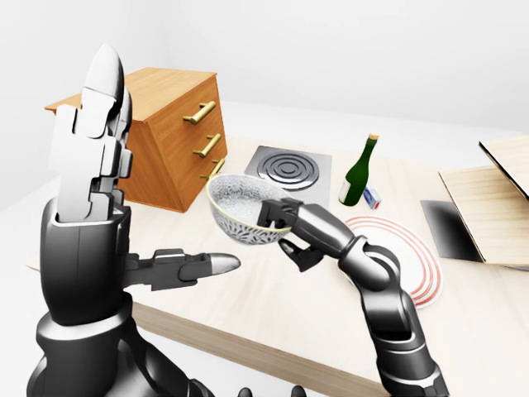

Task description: Pick up the akita bowl and put it on the plate.

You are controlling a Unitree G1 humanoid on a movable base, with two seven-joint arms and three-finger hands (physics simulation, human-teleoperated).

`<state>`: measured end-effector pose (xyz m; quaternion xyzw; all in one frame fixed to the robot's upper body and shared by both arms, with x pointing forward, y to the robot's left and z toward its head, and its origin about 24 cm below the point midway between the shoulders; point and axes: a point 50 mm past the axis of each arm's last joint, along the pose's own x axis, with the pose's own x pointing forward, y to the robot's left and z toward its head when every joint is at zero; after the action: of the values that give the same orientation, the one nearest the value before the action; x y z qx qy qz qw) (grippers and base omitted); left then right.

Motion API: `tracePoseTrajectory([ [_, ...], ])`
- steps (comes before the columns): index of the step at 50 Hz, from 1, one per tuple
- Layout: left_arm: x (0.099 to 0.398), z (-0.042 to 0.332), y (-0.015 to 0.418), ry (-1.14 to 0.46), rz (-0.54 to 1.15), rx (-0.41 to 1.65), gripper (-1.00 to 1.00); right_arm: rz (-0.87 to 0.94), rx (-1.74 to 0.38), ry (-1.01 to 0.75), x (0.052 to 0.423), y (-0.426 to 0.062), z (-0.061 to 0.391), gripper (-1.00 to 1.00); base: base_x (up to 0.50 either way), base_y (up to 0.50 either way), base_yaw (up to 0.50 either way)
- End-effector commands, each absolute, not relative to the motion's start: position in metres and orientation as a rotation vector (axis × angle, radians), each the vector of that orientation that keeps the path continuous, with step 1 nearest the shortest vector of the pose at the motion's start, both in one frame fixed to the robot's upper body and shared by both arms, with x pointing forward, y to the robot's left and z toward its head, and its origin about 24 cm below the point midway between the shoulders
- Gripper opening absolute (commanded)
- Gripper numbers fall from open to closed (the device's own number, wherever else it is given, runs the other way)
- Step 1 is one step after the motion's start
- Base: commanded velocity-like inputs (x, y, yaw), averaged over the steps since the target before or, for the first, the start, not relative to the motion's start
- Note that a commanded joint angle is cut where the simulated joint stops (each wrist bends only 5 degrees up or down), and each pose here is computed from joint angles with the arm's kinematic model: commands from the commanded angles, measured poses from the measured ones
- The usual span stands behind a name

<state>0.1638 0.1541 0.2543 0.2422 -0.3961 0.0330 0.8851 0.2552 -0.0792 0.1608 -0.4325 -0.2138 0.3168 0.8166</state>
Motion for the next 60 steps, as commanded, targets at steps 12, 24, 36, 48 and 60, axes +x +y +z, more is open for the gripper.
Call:
tracePoseTrajectory([
  [12, 0.163, 0.256, 0.154, -0.844, 0.080, 0.485, 0.92, 0.471, -0.812, -0.173, 0.244, -0.199, 0.128, -1.00, 0.00, 0.00, 0.00],
  [24, 0.164, 0.255, 0.153, -0.836, 0.068, 0.494, 0.92, 0.318, -0.768, -0.019, 0.246, -0.269, 0.121, -1.00, 0.00, 0.00, 0.00],
  [36, 0.164, 0.256, 0.153, -0.830, 0.068, 0.507, 0.92, 0.232, -0.770, -0.007, 0.250, -0.299, 0.135, -1.00, 0.00, 0.00, 0.00],
  [48, 0.164, 0.255, 0.152, -0.820, 0.063, 0.523, 0.92, 0.177, -0.805, 0.069, 0.253, -0.324, 0.137, -1.00, 0.00, 0.00, 0.00],
  [60, 0.164, 0.257, 0.153, -0.830, 0.072, 0.517, 0.92, 0.203, -0.803, 0.034, 0.249, -0.317, 0.140, -1.00, 0.00, 0.00, 0.00],
])
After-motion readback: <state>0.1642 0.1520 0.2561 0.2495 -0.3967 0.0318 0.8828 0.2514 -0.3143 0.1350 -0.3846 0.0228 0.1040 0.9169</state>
